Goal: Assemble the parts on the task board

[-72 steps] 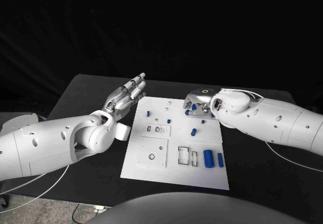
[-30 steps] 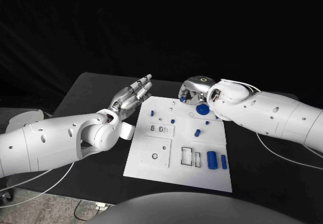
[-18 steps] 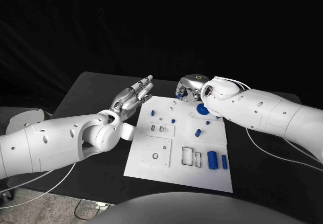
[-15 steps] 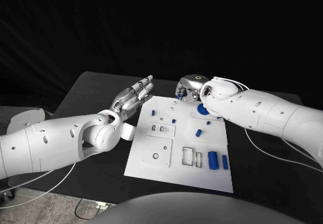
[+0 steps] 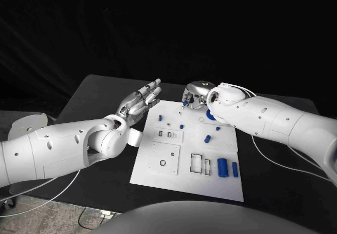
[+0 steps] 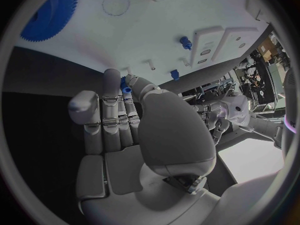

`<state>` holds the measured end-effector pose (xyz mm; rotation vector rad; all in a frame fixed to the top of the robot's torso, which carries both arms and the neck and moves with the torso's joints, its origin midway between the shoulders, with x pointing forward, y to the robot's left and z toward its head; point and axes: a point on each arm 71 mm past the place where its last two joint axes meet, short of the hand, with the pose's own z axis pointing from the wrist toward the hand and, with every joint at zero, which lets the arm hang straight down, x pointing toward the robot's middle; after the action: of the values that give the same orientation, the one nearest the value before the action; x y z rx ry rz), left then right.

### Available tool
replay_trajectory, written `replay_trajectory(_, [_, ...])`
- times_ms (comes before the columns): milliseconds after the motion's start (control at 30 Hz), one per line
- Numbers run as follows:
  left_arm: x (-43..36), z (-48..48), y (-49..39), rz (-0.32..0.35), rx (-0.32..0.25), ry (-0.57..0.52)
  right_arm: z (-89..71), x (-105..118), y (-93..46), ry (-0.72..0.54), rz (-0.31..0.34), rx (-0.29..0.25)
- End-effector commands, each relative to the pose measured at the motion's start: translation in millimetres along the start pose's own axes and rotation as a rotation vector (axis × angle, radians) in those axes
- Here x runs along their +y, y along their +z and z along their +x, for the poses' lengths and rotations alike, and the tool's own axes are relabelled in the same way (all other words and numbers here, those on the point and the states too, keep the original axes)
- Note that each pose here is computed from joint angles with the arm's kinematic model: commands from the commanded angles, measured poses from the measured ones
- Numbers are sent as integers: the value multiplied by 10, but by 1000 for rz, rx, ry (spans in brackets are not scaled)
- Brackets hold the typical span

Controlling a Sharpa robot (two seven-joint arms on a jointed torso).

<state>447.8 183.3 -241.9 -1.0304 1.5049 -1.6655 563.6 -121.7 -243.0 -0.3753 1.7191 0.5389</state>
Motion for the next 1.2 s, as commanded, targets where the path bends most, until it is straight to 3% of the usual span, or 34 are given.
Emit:
replay_trajectory(33, [-7,29,9,8,23,-11,20,13,6,8,-8,17])
replay_trajectory(833, [11,44,24,-1,27,-12,116,88,49,23,-12,53])
replay_trajectory(1200, [36,59,38,-9,29,-17,192,70,82,24,29,92])
